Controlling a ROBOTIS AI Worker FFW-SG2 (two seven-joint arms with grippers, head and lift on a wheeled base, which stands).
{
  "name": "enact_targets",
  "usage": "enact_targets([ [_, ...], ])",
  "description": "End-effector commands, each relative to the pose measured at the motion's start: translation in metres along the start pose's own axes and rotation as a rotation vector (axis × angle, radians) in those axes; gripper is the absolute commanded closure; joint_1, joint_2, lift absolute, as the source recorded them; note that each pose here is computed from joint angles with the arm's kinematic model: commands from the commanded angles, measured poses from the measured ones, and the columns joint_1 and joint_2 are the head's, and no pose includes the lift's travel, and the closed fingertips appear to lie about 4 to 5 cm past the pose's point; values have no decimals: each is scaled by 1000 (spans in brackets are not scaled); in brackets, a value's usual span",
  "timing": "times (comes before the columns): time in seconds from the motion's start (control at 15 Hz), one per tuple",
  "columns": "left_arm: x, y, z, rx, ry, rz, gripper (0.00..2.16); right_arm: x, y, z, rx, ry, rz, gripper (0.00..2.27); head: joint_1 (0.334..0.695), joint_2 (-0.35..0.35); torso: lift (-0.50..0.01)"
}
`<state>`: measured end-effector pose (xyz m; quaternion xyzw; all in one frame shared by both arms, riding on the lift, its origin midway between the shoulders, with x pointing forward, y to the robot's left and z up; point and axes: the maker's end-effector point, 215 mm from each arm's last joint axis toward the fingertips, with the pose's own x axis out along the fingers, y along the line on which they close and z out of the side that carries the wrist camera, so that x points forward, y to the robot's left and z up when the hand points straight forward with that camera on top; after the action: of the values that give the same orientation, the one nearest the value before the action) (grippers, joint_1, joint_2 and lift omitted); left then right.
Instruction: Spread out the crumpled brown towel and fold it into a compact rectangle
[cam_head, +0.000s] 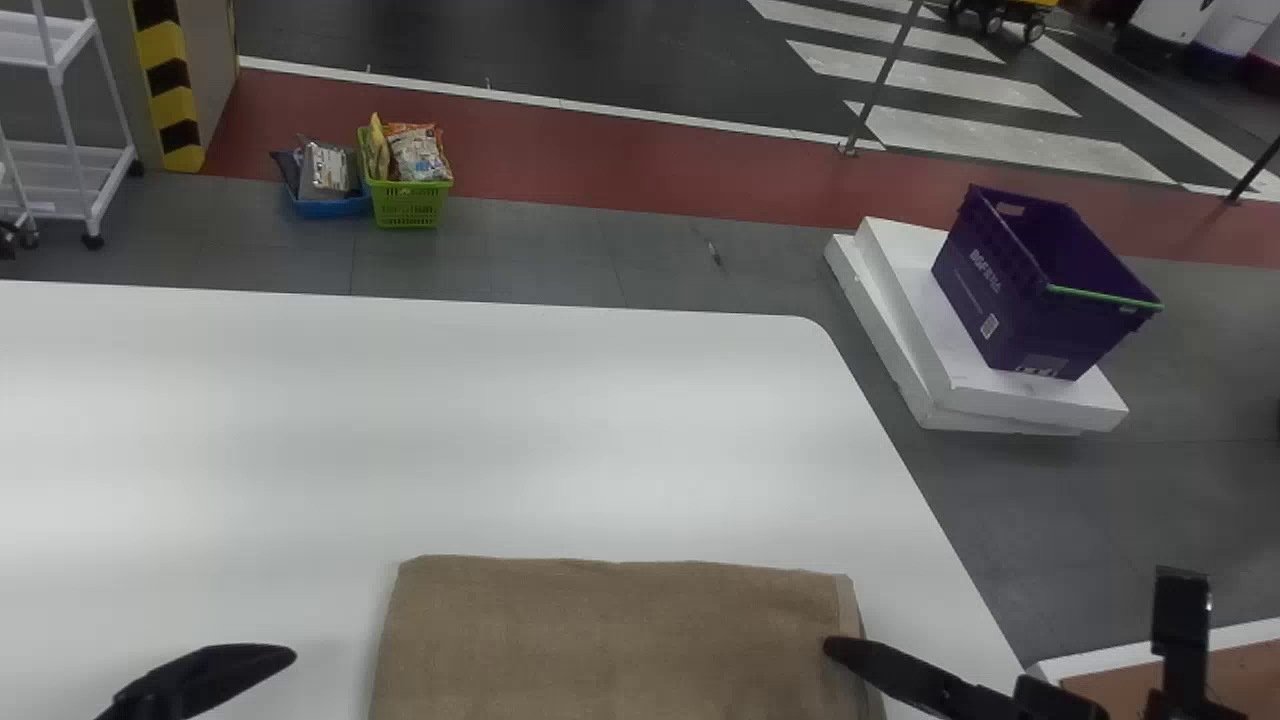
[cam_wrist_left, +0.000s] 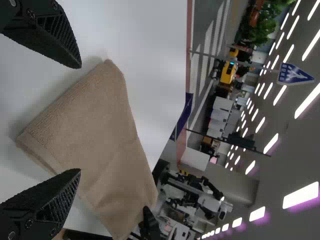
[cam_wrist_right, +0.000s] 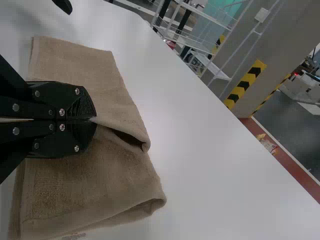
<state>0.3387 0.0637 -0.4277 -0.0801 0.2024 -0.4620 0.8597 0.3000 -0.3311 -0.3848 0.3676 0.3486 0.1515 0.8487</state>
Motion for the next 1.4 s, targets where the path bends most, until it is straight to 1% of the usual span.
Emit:
enact_targets([
  [0.0,28,-16,-11,-32,66,-6,100,2,-1,-3,10,7,3,1231,695,-350,-127],
  [0.13,41,-8,-13,-1,93,47,103,5,-1,-7,17,17,8,1231,695,-350,-127],
  [0.2,42,-7,-16,-13,103,54,130,5,-1,-9,19,20,8,1231,695,-350,-127],
  [0.27,42,-5,-27,-64,142,65,147,5,-2,-10,22,21,8,1231,695,-350,-127],
  [0.33,43,-8,-28,-75,146,60,151,5,-3,-10,25,21,8,1231,695,-350,-127],
  [0.47,49,-14,-35,-81,167,59,151,6,-3,-10,26,23,9,1231,695,-350,-127],
  [0.6,53,-17,-40,-65,189,65,151,7,-2,-11,28,25,14,1231,695,-350,-127],
  [0.67,54,-15,-41,-59,194,75,218,7,-2,-11,28,25,12,1231,695,-350,-127],
  [0.73,54,-16,-38,-55,189,68,367,7,-3,-11,30,24,13,1231,695,-350,-127],
  [0.87,52,-19,-35,-47,185,56,937,8,-3,-12,32,26,14,1231,695,-350,-127],
  [0.93,49,-20,-31,-40,177,48,1119,9,-1,-12,32,27,21,1231,695,-350,-127],
  [1.0,44,-20,-27,-37,169,45,1210,10,1,-13,33,28,27,1231,695,-350,-127],
  [1.13,23,-15,-17,-36,148,48,1227,15,12,-19,21,48,50,1231,695,-350,-127],
  [1.27,2,-5,-8,-35,128,67,1227,22,22,-24,3,66,70,1231,695,-350,-127],
  [1.33,-9,1,-8,-43,122,77,1227,25,29,-26,-9,77,80,1231,695,-350,-127],
])
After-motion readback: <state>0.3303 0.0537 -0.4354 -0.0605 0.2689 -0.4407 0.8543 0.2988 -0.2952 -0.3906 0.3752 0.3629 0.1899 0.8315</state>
